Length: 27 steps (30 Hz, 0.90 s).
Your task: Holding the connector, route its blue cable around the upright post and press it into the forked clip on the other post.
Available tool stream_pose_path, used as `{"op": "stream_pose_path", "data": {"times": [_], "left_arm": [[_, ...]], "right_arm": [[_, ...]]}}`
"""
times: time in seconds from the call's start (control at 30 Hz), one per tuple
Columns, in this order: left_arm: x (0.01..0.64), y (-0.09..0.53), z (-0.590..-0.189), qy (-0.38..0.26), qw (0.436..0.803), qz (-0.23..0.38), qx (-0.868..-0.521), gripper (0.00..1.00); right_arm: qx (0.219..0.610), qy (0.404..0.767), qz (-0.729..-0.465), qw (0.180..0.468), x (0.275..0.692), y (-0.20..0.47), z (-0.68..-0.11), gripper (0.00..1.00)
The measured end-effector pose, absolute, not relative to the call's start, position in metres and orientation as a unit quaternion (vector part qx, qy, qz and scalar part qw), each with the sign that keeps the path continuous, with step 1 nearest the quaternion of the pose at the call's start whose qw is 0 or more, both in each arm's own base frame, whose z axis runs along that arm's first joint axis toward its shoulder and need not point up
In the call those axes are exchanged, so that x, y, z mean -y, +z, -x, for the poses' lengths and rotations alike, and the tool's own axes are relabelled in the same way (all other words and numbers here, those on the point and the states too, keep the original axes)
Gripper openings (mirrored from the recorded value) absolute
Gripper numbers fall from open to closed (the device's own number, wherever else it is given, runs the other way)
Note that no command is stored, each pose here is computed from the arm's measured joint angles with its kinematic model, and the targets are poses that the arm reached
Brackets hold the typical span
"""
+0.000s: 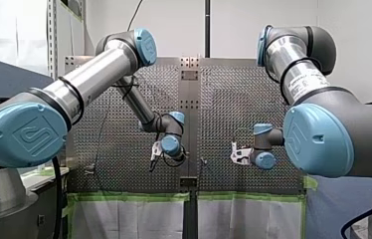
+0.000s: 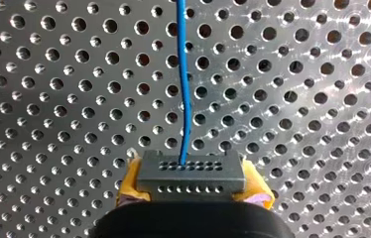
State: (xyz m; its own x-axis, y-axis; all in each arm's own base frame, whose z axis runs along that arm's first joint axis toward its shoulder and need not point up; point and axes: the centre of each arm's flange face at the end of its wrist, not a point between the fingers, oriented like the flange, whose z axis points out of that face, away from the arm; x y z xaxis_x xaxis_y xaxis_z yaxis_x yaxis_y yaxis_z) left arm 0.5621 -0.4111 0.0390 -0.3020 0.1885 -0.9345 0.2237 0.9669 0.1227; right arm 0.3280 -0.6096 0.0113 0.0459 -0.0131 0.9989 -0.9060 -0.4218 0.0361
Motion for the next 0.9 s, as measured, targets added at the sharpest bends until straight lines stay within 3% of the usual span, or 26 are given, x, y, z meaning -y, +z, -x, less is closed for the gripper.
{"op": "stream_pose_path", "data": {"times": [0.37, 0.7, 0.9], "left_arm": [[0.419, 0.032, -0.527, -0.024, 0.534, -0.166, -0.829, 1.0], [0.422, 0.059, -0.503, -0.041, 0.558, -0.165, -0.813, 1.0], [0.422, 0.053, -0.478, -0.043, 0.549, -0.177, -0.816, 1.0]], "right_arm": [[0.383, 0.561, -0.631, 0.374, 0.603, 0.006, -0.328, 0.0], [0.375, 0.523, -0.67, 0.371, 0.583, -0.004, -0.337, 0.0], [0.372, 0.513, -0.681, 0.367, 0.569, -0.012, -0.341, 0.0]]}}
